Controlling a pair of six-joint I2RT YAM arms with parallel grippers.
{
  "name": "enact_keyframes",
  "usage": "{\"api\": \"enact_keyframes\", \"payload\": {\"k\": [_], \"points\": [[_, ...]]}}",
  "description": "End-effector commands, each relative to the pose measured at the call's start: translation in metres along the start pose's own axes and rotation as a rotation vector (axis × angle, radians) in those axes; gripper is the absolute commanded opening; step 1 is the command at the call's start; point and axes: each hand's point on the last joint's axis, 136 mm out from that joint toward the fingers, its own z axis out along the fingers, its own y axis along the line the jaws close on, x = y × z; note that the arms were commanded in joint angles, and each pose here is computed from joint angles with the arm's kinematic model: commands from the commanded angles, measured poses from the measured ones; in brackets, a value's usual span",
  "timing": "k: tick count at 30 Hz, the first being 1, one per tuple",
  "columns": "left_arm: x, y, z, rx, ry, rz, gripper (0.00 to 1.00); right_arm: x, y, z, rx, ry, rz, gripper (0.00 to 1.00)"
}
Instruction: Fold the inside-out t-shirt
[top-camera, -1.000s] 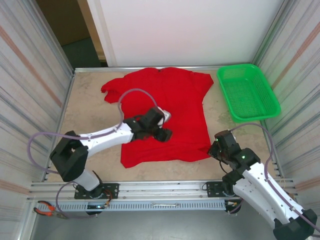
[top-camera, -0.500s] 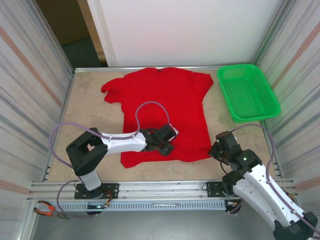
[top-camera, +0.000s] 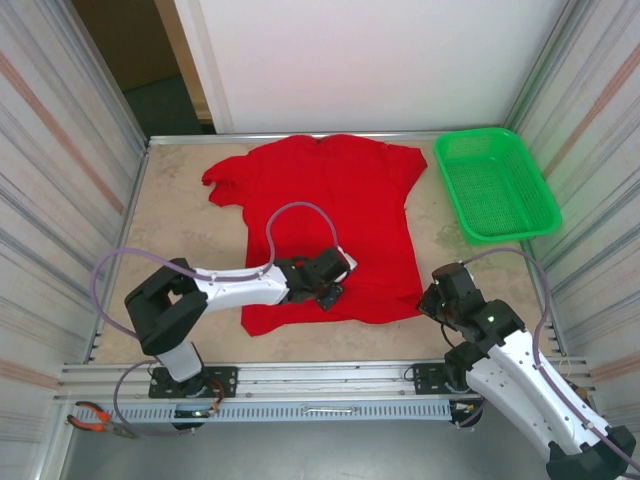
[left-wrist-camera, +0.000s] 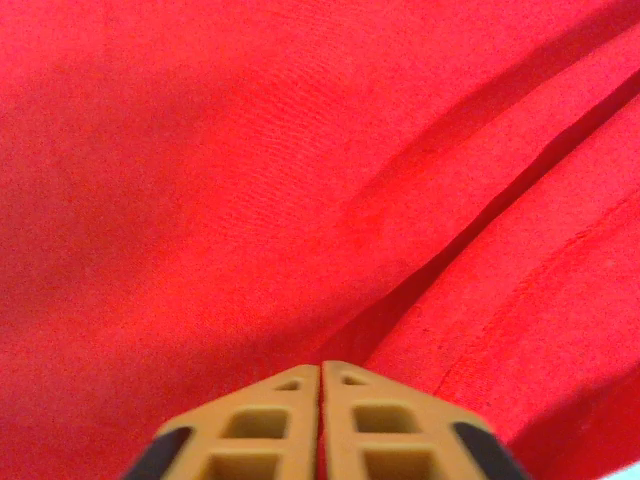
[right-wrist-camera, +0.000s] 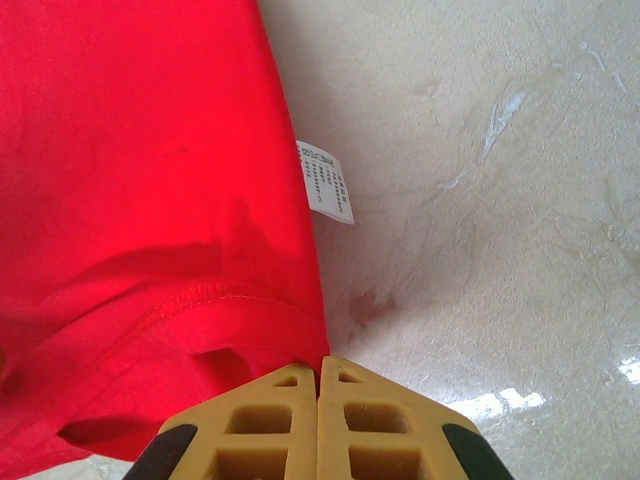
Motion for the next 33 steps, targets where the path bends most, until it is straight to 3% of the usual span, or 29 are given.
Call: {"api": "enact_keyframes", "payload": {"k": [1,8,9,11,13,20,21,23,25,28,33], "points": [[-0.006,-0.003,-0.01,0.02,-0.013,0.017,0.39,0.001,-0.007,0.002,0.031,-0.005,0.008,0.0],[0.01,-0.006,0.013,0.025,0.046,0.024,0.42,0.001,-0.007,0.001,0.034,-0.007,0.006,0.0],[0.012,-0.006,0.016,0.026,0.053,0.024,0.39,0.001,-0.008,0.001,0.036,-0.007,0.006,0.0],[0.015,-0.006,0.022,0.027,0.061,0.021,0.25,0.002,-0.009,0.001,0.038,-0.006,0.005,0.0],[0.017,-0.005,0.025,0.027,0.067,0.015,0.03,0.002,-0.01,0.001,0.041,-0.004,0.005,0.0],[-0.003,-0.003,-0.005,0.037,0.011,-0.001,0.0,0.001,-0.008,0.0,0.035,-0.007,0.006,0.0],[-0.009,-0.004,-0.015,0.048,-0.006,-0.007,0.0,0.001,-0.007,-0.001,0.032,-0.005,0.005,0.06],[-0.02,-0.006,-0.033,0.068,-0.032,-0.014,0.0,0.0,-0.002,-0.004,0.014,-0.001,0.004,0.32],[-0.03,-0.007,-0.049,0.085,-0.052,-0.019,0.0,0.0,0.003,-0.009,-0.008,0.008,0.001,0.48],[-0.038,-0.008,-0.065,0.102,-0.071,-0.022,0.0,-0.001,0.016,-0.02,-0.066,0.022,-0.005,0.56],[-0.046,-0.006,-0.082,0.117,-0.095,-0.039,0.0,0.005,0.048,-0.033,-0.217,0.063,0.01,0.59]]}}
